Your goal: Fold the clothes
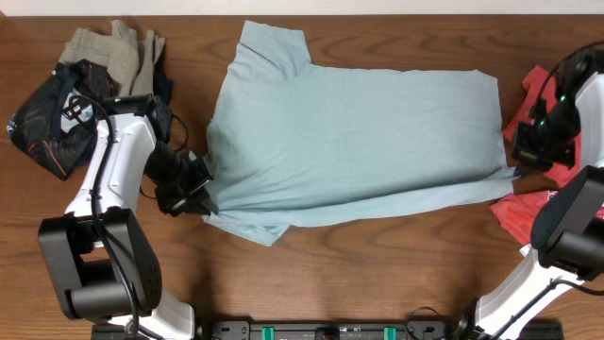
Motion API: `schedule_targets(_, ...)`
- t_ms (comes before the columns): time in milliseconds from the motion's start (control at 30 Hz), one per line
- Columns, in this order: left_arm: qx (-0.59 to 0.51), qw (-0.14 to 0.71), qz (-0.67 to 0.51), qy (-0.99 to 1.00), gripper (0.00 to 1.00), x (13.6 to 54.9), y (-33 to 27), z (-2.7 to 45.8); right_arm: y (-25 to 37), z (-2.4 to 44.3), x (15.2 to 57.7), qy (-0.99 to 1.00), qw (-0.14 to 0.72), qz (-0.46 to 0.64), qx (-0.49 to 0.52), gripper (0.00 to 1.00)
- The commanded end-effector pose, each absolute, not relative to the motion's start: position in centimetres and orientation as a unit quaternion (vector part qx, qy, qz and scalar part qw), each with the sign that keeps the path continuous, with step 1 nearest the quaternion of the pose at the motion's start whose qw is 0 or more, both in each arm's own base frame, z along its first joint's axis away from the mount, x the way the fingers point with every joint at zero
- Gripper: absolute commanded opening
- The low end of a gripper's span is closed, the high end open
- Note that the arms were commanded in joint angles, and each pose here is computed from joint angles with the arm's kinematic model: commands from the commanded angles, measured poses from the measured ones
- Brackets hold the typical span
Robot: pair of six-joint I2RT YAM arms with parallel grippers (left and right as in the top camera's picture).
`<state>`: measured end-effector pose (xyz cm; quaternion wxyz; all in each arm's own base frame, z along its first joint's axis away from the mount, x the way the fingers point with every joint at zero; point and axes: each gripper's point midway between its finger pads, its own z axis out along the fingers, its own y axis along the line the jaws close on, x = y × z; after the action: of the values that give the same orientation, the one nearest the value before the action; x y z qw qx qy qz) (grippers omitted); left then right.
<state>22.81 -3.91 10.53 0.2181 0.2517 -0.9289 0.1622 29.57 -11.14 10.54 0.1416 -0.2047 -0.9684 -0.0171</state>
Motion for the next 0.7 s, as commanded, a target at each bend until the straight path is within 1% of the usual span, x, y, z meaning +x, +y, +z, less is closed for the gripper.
schedule_targets(0,0.239,0.214,0.138,-0.937,0.06,22.5,-3.1,10.4,-11.9,9.7,28.9,-0.962,0.153,0.0,-0.226,0.01)
schedule_targets(67,0.238,0.2,0.141,-0.94,0.06,23.2,-3.0,10.2,-12.0,9.6,29.2,-0.963,0.145,0.001,-0.227,0.01)
schedule_targets(167,0.233,0.158,0.152,-0.947,0.06,25.2,-3.0,9.6,-12.5,9.4,30.5,-0.966,0.116,0.005,-0.229,0.01)
schedule_targets(367,0.21,0.011,0.256,-0.943,0.06,32.9,-4.8,9.9,-14.1,8.7,36.4,-0.969,-0.01,0.004,-0.248,0.01)
schedule_targets(467,0.219,-0.056,0.271,-0.935,0.06,36.5,-4.7,10.4,-14.0,8.9,38.9,-0.968,-0.06,-0.016,-0.245,0.01)
schedule_targets(567,0.226,-0.091,0.278,-0.929,0.06,38.4,-4.5,10.7,-13.5,9.0,40.0,-0.967,-0.078,-0.034,-0.24,0.01)
schedule_targets(667,0.219,-0.111,0.281,-0.928,0.06,39.5,-4.5,10.7,-12.9,9.0,40.2,-0.968,-0.079,-0.035,-0.234,0.01)
